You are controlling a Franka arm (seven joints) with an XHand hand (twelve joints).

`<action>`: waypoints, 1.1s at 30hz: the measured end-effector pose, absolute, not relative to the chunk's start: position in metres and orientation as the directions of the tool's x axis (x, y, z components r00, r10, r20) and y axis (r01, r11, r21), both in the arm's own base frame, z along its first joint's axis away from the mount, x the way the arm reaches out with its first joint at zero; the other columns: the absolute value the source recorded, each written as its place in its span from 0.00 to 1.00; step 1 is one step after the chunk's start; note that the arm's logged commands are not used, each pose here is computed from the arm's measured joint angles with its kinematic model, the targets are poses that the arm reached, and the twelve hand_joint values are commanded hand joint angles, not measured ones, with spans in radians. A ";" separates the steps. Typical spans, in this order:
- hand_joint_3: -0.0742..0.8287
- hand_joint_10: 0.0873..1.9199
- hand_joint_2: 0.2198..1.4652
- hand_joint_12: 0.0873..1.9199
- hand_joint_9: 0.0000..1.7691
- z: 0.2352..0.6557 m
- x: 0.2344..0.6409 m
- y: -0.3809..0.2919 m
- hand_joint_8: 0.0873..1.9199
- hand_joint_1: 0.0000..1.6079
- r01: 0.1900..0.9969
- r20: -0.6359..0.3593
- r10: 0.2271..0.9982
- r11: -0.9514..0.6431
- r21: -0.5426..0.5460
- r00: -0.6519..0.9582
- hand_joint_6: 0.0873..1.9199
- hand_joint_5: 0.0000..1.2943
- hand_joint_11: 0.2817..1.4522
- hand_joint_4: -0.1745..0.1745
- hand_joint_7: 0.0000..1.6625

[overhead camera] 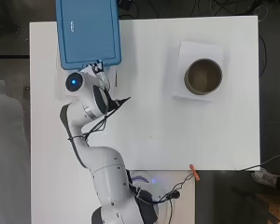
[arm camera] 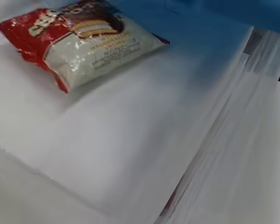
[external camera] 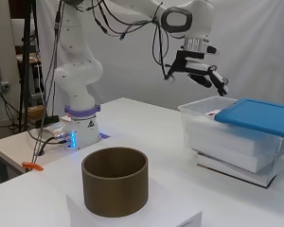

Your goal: Teleoperate dual arm-hand system to remove items from a box

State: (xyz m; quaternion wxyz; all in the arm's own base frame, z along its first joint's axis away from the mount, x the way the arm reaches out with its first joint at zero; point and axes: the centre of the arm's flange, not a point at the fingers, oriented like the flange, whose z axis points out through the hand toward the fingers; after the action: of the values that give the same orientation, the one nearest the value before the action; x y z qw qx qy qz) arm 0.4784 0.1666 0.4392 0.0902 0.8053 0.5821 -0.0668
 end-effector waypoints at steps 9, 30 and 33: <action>0.08 0.00 0.77 0.00 0.44 0.397 0.417 0.173 0.00 0.13 0.914 -0.173 0.919 -0.379 -0.144 0.354 0.00 0.41 0.26 0.46 0.43; 0.06 0.00 0.72 0.00 0.34 0.354 0.552 0.183 0.00 0.10 0.916 -0.351 0.870 -0.393 -0.074 0.345 0.00 0.34 0.20 0.44 0.33; 0.06 0.00 0.71 0.00 0.33 0.346 0.539 0.195 0.00 0.10 0.927 -0.334 0.892 -0.359 -0.110 0.305 0.00 0.33 0.20 0.43 0.33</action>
State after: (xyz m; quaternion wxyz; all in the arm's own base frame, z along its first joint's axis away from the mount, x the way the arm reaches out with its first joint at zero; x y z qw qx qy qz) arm 0.5392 0.1952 0.3458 0.0515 0.8062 0.5639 -0.1712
